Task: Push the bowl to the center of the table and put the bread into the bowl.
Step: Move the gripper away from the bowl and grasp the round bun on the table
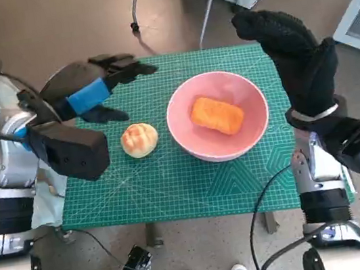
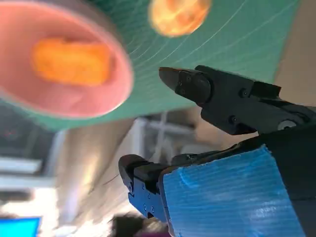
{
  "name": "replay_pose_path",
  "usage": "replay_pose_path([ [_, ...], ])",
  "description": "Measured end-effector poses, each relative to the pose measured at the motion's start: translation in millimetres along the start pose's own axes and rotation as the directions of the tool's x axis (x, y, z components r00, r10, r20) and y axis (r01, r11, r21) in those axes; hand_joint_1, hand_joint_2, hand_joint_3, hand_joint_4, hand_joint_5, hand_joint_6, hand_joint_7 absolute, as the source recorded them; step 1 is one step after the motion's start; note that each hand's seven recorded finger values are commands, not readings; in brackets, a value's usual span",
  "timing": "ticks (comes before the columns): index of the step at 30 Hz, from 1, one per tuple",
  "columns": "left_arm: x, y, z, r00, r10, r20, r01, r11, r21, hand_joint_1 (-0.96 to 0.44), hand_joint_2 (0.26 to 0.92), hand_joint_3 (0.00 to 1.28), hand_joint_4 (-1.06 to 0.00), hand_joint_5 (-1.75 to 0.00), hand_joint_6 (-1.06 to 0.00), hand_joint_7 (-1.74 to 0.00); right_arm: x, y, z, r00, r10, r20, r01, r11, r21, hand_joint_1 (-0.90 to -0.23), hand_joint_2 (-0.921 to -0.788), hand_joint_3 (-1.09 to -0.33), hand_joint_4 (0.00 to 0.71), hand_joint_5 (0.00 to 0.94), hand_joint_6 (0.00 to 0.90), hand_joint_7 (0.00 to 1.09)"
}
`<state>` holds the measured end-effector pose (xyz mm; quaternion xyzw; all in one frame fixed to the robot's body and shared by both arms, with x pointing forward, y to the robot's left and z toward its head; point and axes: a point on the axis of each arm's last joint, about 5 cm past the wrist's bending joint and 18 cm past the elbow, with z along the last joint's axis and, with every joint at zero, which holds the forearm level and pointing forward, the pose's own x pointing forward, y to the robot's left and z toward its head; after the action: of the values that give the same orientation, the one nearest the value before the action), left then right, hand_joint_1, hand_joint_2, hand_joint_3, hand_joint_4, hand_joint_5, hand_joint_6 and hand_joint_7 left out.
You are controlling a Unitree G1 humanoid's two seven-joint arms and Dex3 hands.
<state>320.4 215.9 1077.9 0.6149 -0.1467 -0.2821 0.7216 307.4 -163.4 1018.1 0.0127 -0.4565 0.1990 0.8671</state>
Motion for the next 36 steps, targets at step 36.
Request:
replay_pose_path([
  [36, 40, -70.4, -14.3, 0.945, -0.273, -0.177, 0.246, 0.956, -0.161, -0.13, 0.883, 0.00, -0.30, 0.00, -0.32, -0.24, 1.0, -3.9, 2.3, 1.000, 0.024, -0.001, -0.024, 1.000, -0.017, -0.695, -0.921, -0.720, 0.220, 0.057, -0.001, 0.73],
])
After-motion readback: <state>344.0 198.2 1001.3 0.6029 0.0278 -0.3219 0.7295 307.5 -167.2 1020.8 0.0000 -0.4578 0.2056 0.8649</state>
